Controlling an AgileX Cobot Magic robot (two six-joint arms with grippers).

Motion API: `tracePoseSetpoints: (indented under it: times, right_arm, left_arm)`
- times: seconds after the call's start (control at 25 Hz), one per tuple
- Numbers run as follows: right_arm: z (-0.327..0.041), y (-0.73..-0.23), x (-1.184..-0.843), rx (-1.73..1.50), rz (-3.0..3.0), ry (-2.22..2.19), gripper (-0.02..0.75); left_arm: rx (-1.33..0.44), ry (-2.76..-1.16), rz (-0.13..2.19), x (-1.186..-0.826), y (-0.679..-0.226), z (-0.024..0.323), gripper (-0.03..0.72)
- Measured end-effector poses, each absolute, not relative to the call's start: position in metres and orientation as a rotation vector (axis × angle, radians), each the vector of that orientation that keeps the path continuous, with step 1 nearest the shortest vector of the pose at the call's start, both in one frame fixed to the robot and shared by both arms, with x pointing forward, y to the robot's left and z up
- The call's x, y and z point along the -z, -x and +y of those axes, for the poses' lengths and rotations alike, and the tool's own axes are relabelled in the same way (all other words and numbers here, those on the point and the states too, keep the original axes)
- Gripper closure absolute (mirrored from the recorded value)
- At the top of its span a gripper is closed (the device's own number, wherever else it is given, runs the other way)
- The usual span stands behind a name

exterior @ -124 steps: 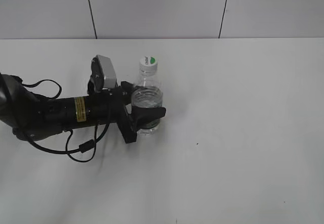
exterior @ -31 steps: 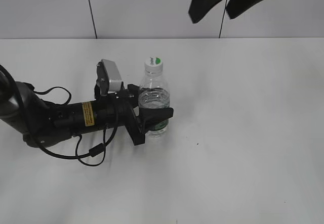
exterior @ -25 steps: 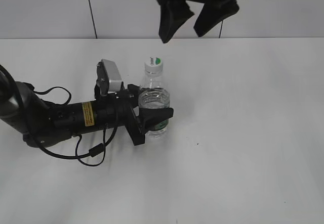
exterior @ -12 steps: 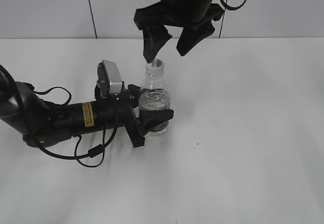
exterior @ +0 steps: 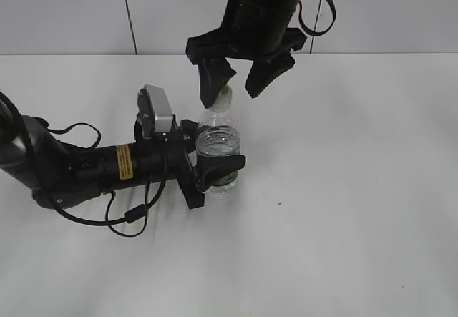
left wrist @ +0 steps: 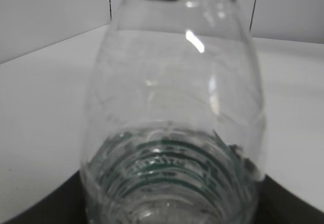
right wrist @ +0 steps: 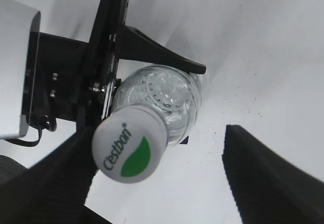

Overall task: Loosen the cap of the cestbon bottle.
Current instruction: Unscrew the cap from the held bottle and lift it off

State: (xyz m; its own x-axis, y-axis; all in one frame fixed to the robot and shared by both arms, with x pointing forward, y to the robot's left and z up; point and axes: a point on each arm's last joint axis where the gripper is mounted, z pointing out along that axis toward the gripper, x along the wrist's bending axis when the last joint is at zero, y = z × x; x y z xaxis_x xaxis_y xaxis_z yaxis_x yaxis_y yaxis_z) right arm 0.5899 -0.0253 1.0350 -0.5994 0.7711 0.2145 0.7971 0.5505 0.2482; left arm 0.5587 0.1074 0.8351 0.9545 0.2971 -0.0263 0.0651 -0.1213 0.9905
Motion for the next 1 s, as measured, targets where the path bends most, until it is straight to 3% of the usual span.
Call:
tracePoseSetpoints:
  times: [0.24, 0.52, 0.84, 1.0]
  right_arm:
    - [-0.0246, -0.5894, -1.0350, 0.497, -2.690, 1.363, 0.188]
    - [-0.0219, -0.5877, -1.0360, 0.513, -2.675, 1.348, 0.424]
    - [-0.0220, -0.5877, -1.0360, 0.520, -2.732, 1.257, 0.429]
    - [-0.0219, -0.5878, -1.0363, 0.538, -2.871, 0.995, 0.430]
  left_arm:
    - [-0.203, -1.689, 0.277, -0.8350, -0.5587, 0.1074, 0.285]
    - [-0.204, -1.689, 0.276, -0.8349, -0.5586, 0.1071, 0.285]
    - [-0.204, -1.690, 0.276, -0.8350, -0.5589, 0.1070, 0.285]
    - [-0.205, -1.690, 0.275, -0.8350, -0.5589, 0.1070, 0.285]
